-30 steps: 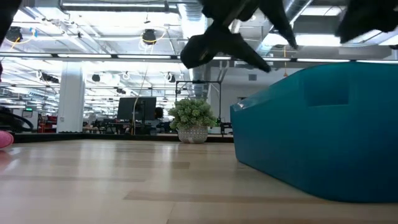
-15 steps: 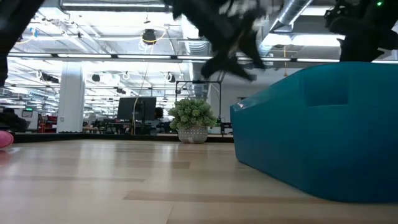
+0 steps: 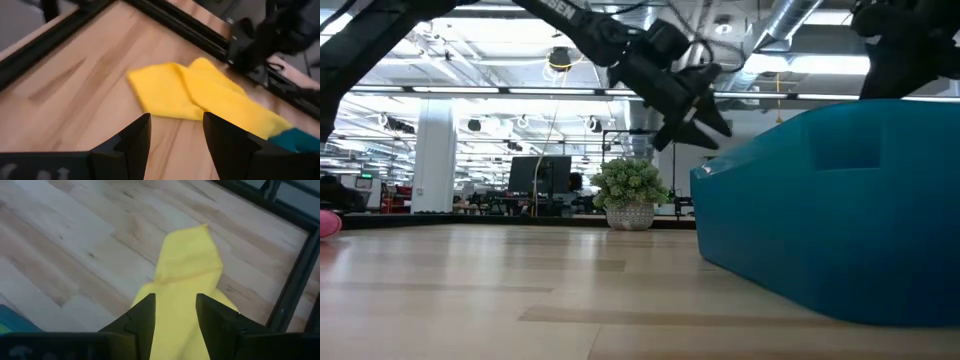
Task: Fold microfiber towels
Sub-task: Fold the yellow microfiber towel
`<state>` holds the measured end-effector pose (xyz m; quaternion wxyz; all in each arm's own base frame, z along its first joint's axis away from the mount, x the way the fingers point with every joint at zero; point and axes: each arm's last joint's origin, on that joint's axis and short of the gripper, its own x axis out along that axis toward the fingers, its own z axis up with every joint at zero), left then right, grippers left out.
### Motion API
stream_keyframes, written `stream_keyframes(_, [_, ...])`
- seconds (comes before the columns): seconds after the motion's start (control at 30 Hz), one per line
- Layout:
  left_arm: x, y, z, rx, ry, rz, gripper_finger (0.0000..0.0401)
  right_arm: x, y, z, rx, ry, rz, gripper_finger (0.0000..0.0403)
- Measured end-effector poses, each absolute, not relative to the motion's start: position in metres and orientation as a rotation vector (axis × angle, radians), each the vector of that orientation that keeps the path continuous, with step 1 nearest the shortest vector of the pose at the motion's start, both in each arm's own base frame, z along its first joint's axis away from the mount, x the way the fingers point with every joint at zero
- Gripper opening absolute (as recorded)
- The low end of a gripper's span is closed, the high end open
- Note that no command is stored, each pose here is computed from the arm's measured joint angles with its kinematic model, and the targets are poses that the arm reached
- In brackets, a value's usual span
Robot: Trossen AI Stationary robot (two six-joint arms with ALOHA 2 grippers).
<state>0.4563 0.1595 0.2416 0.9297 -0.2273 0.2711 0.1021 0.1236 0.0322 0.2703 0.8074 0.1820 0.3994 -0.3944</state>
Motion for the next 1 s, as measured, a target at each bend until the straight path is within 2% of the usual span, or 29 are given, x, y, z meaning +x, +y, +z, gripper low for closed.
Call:
stream_keyframes(0.23, [0.484,0.119,0.216,-0.364,0.614,0.173,0.0173,0.123,0.031,0.273,0.377,0.806,-0.839,0.0166])
stream_keyframes(0.57, [0.536,0.097,0.19,-0.336,0.622,0.145,0.0173,0.123,0.03,0.273,0.366,0.803,-0.843,0.0166])
stream_keyframes(0.67, [0.545,0.094,0.185,-0.294,0.654,0.198,0.0173,0.123,0.03,0.273,0.362,0.804,-0.842,0.0166])
stream_keyframes(0.8, [0.552,0.092,0.168,-0.309,0.701,0.18,0.0173,0.123,0.03,0.273,0.343,0.812,-0.834,0.0166])
stream_keyframes(1.0, [0.555,0.086,0.162,-0.295,0.681,0.211,0.0173,0.123,0.03,0.273,0.33,0.818,-0.829,0.0166])
